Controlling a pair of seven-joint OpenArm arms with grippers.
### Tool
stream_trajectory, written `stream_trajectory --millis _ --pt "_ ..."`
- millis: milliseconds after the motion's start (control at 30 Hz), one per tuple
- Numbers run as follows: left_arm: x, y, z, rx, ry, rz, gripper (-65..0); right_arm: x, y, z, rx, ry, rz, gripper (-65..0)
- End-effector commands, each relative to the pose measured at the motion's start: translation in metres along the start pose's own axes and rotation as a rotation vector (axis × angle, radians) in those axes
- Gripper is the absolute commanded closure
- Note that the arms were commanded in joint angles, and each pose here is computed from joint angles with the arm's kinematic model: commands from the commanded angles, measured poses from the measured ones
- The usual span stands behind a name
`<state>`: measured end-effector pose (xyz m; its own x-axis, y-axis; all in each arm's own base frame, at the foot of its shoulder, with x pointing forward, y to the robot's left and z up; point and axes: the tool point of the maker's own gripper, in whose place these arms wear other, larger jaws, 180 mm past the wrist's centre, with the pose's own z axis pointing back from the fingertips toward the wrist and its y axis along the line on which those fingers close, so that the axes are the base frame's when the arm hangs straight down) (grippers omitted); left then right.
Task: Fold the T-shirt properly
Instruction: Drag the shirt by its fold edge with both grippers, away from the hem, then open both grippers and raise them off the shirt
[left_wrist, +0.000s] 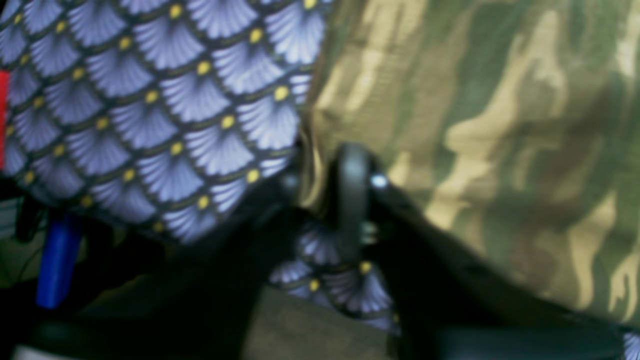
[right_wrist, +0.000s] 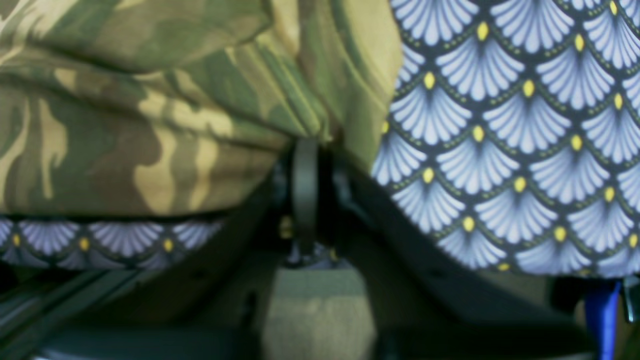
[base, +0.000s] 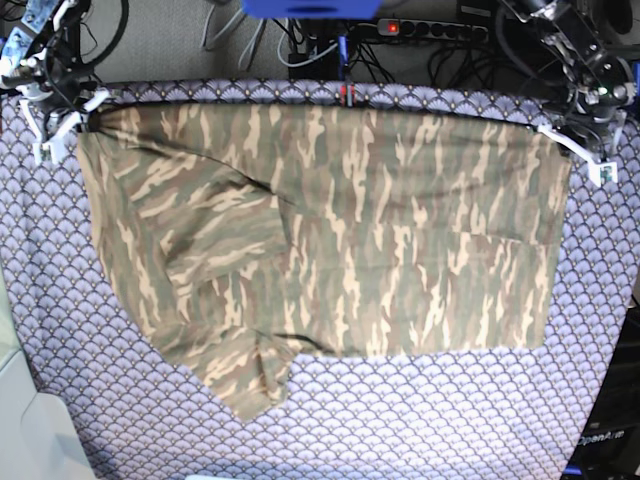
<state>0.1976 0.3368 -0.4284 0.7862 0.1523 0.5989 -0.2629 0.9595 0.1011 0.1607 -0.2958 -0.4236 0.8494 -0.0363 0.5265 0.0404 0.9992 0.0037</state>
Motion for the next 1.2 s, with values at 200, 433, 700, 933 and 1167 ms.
stream_trajectory --millis 200,433,700,933,1167 --pt "0.0 -0.008 0.004 -0.073 0.007 -0.108 -28.9 -0.005 -0.013 0.008 -0.042 0.019 0.016 -37.7" --pt "-0.005 0.01 0.009 -0.029 0.008 -0.063 -29.1 -0.006 -0.045 0.023 -0.123 0.003 -0.029 -37.7" --pt "-0.008 0.037 0.018 0.037 0.004 -0.022 -29.3 0.003 -0.073 0.036 -0.18 -0.008 0.008 -37.8" --pt "0.007 0.048 0.032 0.083 -0.043 -0.034 -29.3 0.007 -0.075 0.037 -0.187 -0.016 0.012 -37.8" --pt "0.036 0.053 0.046 0.122 -0.112 -0.069 -29.3 0.018 -0.088 0.043 -0.219 -0.044 0.01 -37.9"
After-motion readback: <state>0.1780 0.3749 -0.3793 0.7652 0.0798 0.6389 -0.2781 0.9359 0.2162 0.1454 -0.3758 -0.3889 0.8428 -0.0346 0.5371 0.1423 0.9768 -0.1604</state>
